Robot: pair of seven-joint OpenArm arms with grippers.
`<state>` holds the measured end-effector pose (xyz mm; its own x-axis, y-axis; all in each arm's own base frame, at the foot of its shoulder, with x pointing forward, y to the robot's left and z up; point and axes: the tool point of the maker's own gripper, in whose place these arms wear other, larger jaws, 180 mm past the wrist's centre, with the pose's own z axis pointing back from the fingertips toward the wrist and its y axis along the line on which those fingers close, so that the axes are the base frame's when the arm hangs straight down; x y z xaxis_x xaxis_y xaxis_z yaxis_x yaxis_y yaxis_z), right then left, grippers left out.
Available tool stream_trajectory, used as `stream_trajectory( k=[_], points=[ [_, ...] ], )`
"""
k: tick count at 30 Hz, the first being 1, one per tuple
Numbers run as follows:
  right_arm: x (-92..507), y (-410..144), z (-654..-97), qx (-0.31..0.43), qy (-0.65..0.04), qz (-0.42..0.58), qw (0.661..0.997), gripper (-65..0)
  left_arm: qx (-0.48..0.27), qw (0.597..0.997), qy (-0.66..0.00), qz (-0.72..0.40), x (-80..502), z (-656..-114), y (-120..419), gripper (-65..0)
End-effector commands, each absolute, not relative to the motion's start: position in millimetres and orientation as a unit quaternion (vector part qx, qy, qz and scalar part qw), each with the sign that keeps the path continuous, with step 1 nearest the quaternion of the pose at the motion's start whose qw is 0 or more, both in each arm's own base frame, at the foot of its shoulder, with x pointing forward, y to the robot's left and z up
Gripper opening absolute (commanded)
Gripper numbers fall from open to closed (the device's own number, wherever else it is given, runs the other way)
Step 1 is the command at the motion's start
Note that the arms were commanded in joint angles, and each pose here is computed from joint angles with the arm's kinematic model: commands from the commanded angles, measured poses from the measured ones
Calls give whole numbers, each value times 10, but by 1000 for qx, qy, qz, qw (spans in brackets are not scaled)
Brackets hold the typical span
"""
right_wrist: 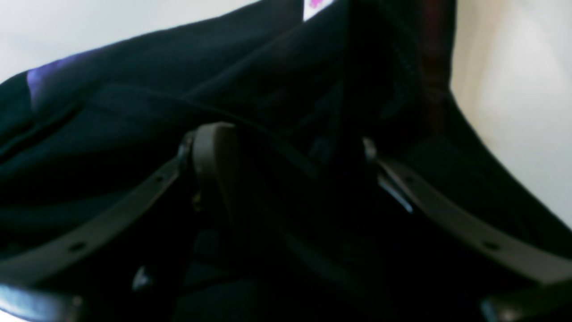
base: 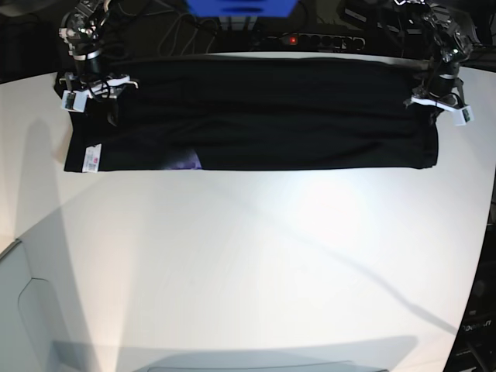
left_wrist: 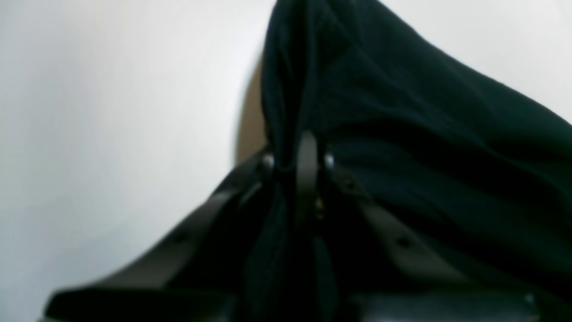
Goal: Fold the T-shirt properly
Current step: 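Regrasp the strip ends with both grippers, then lift the strip end with the left gripper and fold it toward the right gripper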
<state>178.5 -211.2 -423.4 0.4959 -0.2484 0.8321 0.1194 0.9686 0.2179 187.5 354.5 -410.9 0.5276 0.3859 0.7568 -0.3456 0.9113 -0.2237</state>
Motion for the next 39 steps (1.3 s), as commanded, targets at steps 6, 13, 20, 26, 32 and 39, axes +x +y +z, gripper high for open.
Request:
stream_trajectory(
  k=[6, 13, 20, 26, 32, 39],
  points=[
    [1689, -2031, -4503, 83, -445, -101, 886, -302, 13, 852, -484, 201, 1941, -3717, 3782, -649],
    [1662, -2045, -4624, 89, -432, -108, 891, -306, 28, 837, -521, 165, 2087, -3351, 3732, -649],
    [1656, -2043, -4620, 89, -432, -107, 891, -306, 24, 816, -558, 149, 2108, -3057, 3356, -649],
    [1658, -2039, -4617, 89, -432, -107, 891, -306, -10, 804, -577, 147, 2072, -2916, 2799, -649],
    [1658, -2034, -4618, 90, -432, -108, 891, -306, -91, 823, -551, 108, 2158, -3115, 2170, -649],
    [1644, -2049, -4620, 88, -431, -109, 891, -306, -143, 852, -503, 11, 2160, -3346, 1363, -649]
  ],
)
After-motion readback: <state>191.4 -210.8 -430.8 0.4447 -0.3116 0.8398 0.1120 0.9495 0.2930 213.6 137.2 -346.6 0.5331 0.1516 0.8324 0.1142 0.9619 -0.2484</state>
